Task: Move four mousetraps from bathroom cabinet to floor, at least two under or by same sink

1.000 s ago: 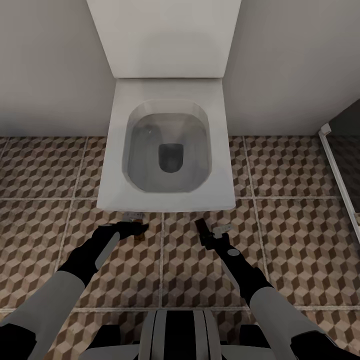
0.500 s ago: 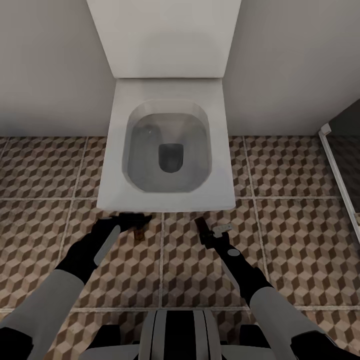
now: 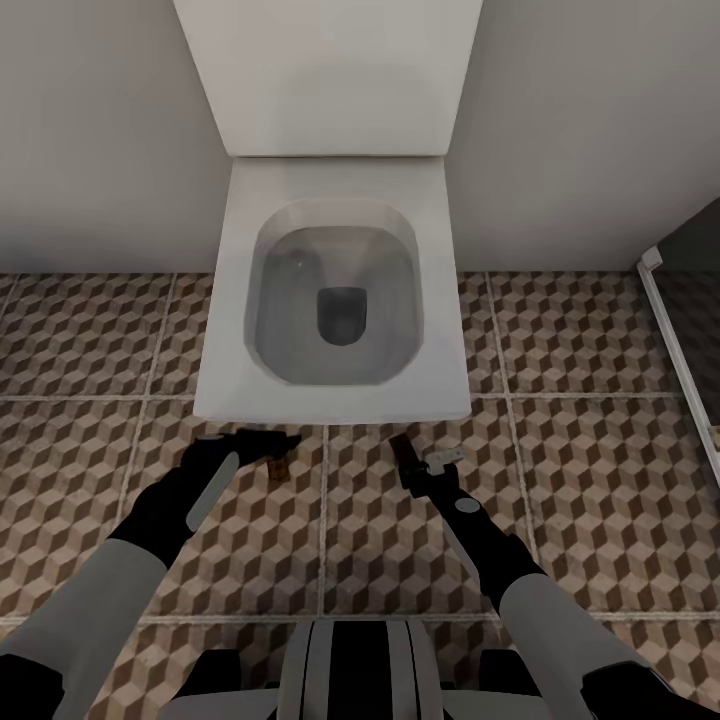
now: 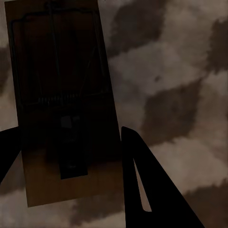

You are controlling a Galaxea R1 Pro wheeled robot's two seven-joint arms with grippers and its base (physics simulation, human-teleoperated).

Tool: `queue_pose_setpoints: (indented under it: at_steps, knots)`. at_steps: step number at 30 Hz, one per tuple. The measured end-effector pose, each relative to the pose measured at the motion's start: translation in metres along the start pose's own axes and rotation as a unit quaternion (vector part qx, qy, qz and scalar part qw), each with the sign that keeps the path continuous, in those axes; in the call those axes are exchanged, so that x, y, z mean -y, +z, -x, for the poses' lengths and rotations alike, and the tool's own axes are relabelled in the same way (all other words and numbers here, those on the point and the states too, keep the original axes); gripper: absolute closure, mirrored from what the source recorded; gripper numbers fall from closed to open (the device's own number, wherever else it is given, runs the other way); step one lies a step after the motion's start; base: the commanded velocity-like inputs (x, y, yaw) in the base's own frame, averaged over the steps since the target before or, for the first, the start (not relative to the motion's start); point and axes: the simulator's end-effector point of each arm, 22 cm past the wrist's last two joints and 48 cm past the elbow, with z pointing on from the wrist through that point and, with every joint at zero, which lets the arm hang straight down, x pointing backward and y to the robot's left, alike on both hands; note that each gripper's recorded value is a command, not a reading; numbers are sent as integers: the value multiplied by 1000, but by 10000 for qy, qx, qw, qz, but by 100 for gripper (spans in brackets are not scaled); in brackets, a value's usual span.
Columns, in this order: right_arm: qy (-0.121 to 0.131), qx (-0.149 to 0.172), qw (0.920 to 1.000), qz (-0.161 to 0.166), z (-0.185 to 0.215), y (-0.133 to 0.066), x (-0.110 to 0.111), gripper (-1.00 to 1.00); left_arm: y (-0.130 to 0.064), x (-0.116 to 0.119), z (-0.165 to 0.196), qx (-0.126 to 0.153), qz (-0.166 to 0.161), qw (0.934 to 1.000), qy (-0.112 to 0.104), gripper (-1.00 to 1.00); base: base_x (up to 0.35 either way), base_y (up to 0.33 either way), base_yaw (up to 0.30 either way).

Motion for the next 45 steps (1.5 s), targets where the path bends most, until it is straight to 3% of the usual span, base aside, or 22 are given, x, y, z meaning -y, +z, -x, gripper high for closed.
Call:
queue_pose_setpoints:
  at_steps: [45]
  knots:
    - [-2, 61, 10000, 1, 3, 0, 0, 100, 2, -2, -6, -64, 23, 10000, -18, -100, 0, 0, 0]
